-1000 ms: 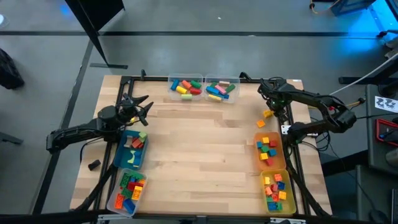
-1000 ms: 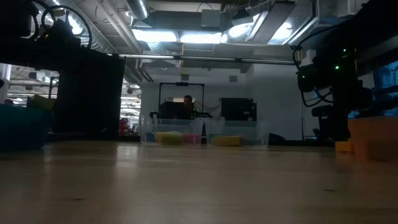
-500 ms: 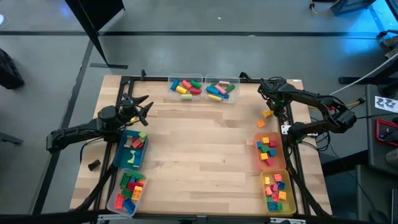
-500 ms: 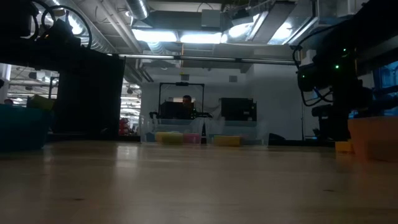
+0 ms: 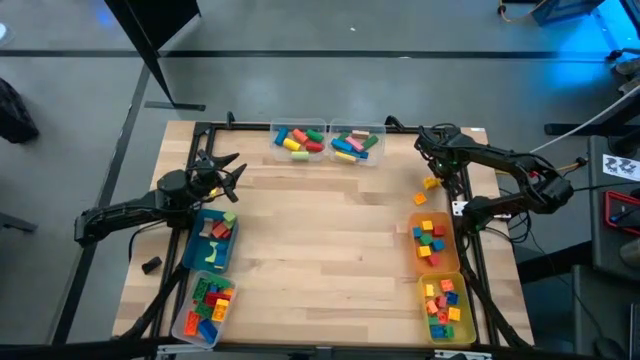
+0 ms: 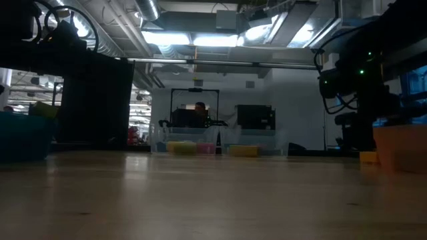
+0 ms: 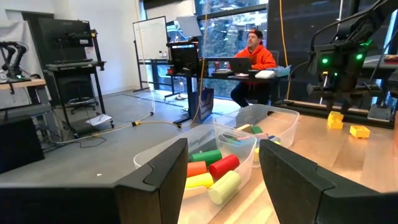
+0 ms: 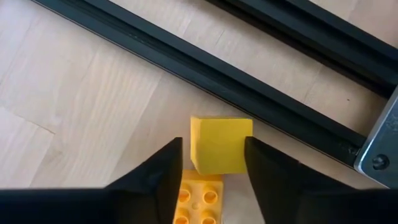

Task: Sort blocks by size
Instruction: Put the yellow block into the orange bin

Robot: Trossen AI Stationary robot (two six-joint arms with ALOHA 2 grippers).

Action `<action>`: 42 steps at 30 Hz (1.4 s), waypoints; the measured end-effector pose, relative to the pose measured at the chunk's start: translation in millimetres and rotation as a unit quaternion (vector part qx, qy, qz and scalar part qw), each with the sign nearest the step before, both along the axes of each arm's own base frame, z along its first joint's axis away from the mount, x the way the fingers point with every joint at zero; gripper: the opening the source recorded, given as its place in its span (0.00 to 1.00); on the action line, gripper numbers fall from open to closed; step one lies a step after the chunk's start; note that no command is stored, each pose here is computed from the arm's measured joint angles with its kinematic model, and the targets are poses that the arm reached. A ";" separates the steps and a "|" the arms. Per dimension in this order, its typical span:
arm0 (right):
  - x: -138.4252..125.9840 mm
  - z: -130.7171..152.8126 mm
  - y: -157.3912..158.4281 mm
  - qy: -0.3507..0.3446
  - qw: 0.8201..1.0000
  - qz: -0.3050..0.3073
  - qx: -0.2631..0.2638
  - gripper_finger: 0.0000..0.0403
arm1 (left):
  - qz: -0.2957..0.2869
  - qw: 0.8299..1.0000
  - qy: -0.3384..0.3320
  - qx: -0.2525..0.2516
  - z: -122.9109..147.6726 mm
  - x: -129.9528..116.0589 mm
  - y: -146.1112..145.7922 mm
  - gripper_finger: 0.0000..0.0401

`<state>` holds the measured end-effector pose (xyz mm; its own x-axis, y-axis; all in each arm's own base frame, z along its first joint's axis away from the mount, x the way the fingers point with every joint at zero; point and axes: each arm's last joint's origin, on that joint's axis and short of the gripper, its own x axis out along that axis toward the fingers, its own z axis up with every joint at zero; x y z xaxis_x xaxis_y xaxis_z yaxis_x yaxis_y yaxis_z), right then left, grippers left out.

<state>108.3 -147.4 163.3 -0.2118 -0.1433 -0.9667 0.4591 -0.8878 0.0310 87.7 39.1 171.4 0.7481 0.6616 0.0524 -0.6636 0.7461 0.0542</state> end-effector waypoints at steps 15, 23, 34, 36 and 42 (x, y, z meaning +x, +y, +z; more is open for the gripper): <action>1.0 -7.4 -1.6 0.016 1.000 0.000 0.015 0.63 | 0.000 1.000 0.000 0.000 0.1 0.0 0.0 0.46; 4.0 -16.9 -6.1 0.030 0.999 0.000 0.022 0.63 | 0.000 1.000 0.000 0.000 0.1 0.0 0.0 0.46; 4.7 -16.9 -7.7 0.032 0.999 0.001 0.010 0.63 | 0.000 1.000 0.000 0.000 0.1 0.0 0.0 0.46; 4.7 -16.9 -7.7 0.032 0.999 0.001 0.010 0.63 | 0.000 1.000 0.000 0.000 0.0 0.0 0.0 0.46; 4.7 -16.9 -7.7 0.032 0.999 0.001 0.010 0.62 | 0.000 1.000 0.000 0.000 0.0 0.0 0.0 0.46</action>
